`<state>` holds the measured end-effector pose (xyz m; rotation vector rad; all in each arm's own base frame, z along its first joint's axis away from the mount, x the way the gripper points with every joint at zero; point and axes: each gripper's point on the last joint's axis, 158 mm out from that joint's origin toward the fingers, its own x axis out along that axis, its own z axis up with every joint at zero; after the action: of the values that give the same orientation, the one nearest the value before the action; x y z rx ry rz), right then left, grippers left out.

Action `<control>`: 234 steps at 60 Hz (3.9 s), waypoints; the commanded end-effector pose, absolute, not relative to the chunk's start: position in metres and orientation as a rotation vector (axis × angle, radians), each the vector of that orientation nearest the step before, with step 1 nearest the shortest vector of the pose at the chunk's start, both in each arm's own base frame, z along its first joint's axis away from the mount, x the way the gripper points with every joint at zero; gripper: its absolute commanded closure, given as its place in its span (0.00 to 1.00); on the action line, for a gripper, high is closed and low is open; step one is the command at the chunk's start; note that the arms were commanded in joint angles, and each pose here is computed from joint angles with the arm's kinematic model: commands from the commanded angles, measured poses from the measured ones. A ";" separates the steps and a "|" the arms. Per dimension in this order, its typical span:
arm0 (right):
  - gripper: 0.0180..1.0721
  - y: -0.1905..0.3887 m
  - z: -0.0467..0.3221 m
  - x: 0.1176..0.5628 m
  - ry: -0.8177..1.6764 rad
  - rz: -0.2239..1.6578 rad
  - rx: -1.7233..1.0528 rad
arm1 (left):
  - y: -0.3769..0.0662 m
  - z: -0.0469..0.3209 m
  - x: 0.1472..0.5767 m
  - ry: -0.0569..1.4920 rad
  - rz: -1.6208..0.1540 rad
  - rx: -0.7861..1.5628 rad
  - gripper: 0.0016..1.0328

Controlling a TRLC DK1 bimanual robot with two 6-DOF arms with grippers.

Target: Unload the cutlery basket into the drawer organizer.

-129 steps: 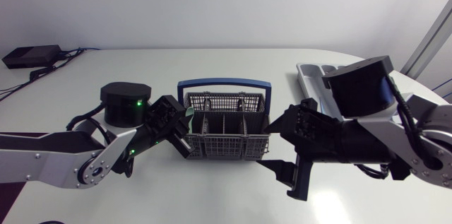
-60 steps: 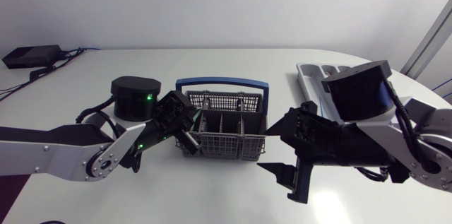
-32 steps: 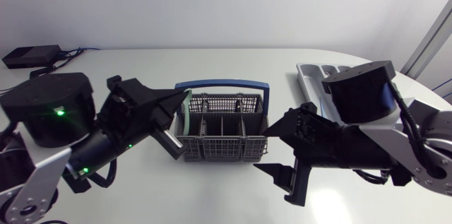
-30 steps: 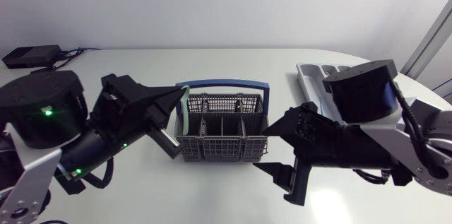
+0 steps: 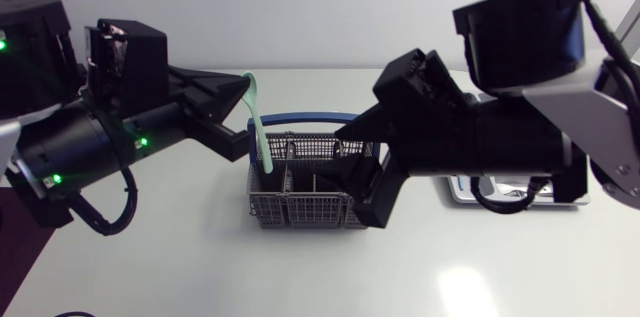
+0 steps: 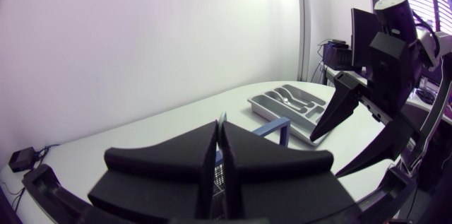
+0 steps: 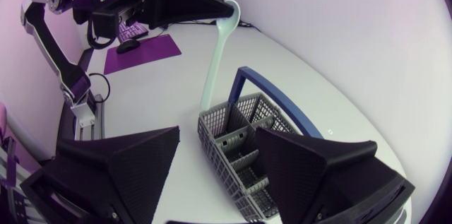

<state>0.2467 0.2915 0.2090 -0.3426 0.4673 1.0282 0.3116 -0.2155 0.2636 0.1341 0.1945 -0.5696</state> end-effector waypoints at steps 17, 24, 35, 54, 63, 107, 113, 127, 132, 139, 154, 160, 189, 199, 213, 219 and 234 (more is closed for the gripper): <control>0.44 0.339 0.216 0.275 0.516 1.023 -0.239 | -0.206 0.257 0.348 0.351 -0.498 -0.021 0.97; 0.44 0.347 0.218 0.285 0.508 1.015 -0.224 | -0.202 0.248 0.356 0.404 -0.501 -0.078 0.97; 0.51 0.362 0.213 0.301 0.492 1.010 -0.209 | -0.198 0.242 0.366 0.469 -0.527 -0.169 0.97; 0.53 0.372 0.215 0.327 0.456 0.966 -0.194 | -0.196 0.231 0.373 0.557 -0.567 -0.294 0.97; 0.55 0.382 0.209 0.336 0.465 0.965 -0.196 | -0.198 0.222 0.378 0.590 -0.573 -0.320 0.97; 0.73 0.392 0.183 0.347 0.529 0.948 -0.203 | -0.193 0.232 0.377 0.562 -0.572 -0.348 0.97; 0.66 0.393 0.180 0.347 0.539 0.946 -0.201 | -0.193 0.233 0.376 0.559 -0.574 -0.349 0.97; 0.68 0.392 0.182 0.345 0.541 0.946 -0.195 | -0.194 0.234 0.375 0.553 -0.580 -0.349 0.97; 0.80 0.392 0.182 0.345 0.540 0.946 -0.197 | -0.193 0.233 0.375 0.556 -0.578 -0.348 0.97; 0.91 0.392 0.182 0.344 0.540 0.951 -0.196 | -0.193 0.232 0.374 0.553 -0.580 -0.343 0.97; 0.95 0.390 0.184 0.341 0.542 0.958 -0.197 | -0.194 0.238 0.372 0.528 -0.589 -0.337 0.96; 0.95 0.388 0.186 0.339 0.549 0.965 -0.197 | -0.193 0.245 0.367 0.502 -0.599 -0.325 0.85; 0.95 0.344 0.188 0.314 0.602 1.022 -0.301 | -0.184 0.308 0.337 0.305 -0.653 -0.199 0.56; 0.95 0.294 0.183 0.299 0.658 1.058 -0.371 | -0.179 0.286 0.333 0.355 -0.661 -0.044 0.44; 0.95 0.218 0.160 0.287 0.718 1.090 -0.468 | -0.161 0.251 0.331 0.415 -0.637 0.068 0.35; 0.95 0.175 0.140 0.280 0.751 1.094 -0.552 | -0.146 0.240 0.334 0.433 -0.611 0.113 0.31; 0.95 0.068 0.094 0.282 0.833 1.124 -0.704 | -0.138 0.212 0.331 0.480 -0.602 0.155 0.25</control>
<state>0.2868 0.0909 0.1164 -0.6374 0.8172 1.0517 0.3357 -0.1410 0.2269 0.1286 0.4575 -0.5973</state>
